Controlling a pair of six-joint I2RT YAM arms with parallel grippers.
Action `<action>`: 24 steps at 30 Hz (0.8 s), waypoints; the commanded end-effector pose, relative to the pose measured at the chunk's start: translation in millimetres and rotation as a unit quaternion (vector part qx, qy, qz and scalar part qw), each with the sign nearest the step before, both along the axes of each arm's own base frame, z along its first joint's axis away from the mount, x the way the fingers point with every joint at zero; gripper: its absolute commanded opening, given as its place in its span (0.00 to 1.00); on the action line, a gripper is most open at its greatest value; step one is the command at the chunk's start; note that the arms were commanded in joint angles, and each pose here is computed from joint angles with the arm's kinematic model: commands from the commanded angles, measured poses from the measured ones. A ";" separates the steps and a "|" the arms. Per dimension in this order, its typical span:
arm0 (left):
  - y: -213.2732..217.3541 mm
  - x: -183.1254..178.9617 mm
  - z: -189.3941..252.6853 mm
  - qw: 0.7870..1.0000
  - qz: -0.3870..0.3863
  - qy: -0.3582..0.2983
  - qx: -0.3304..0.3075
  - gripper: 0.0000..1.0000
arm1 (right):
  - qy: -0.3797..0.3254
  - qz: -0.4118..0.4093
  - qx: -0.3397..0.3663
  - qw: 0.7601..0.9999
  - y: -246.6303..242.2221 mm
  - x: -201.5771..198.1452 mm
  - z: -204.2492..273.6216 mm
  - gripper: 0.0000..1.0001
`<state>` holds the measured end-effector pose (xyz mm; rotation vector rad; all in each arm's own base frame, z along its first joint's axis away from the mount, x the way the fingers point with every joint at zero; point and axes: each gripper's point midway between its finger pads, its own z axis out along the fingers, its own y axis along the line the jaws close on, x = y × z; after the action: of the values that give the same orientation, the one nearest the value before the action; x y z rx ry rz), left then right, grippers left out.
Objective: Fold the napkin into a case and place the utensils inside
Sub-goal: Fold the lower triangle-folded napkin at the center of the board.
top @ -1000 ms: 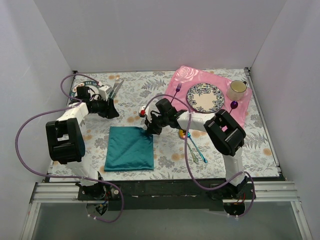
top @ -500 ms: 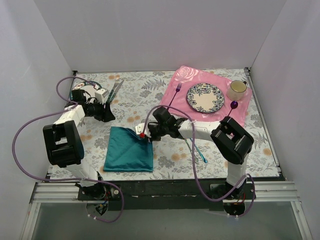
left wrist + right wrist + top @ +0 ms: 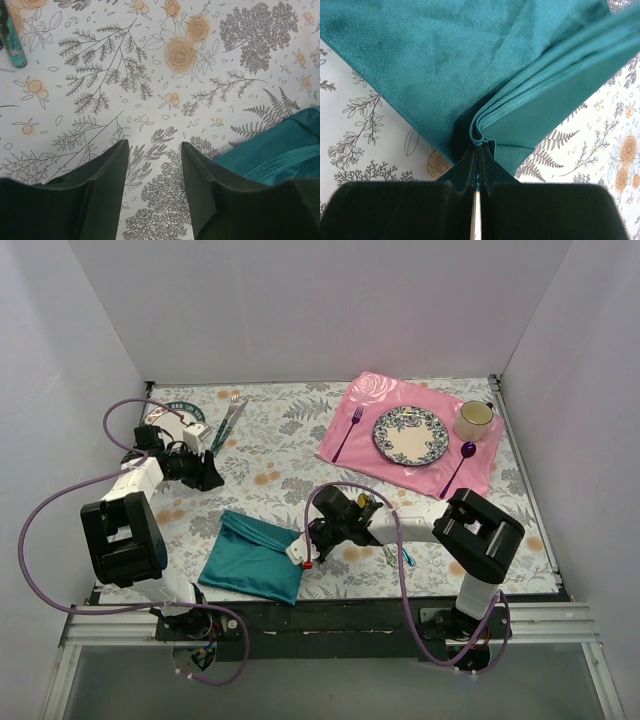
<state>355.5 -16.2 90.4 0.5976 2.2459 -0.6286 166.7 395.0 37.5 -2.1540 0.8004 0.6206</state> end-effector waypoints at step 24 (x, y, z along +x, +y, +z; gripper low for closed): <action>-24.1 -46.7 5.6 0.935 -0.267 -0.199 0.121 0.69 | -0.075 -0.055 0.018 0.996 -2.0 97.9 11.1 0.01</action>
<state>323.6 -27.9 89.2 1.0648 2.0069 -0.5372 266.2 383.3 31.4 -2.0900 0.9039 0.4079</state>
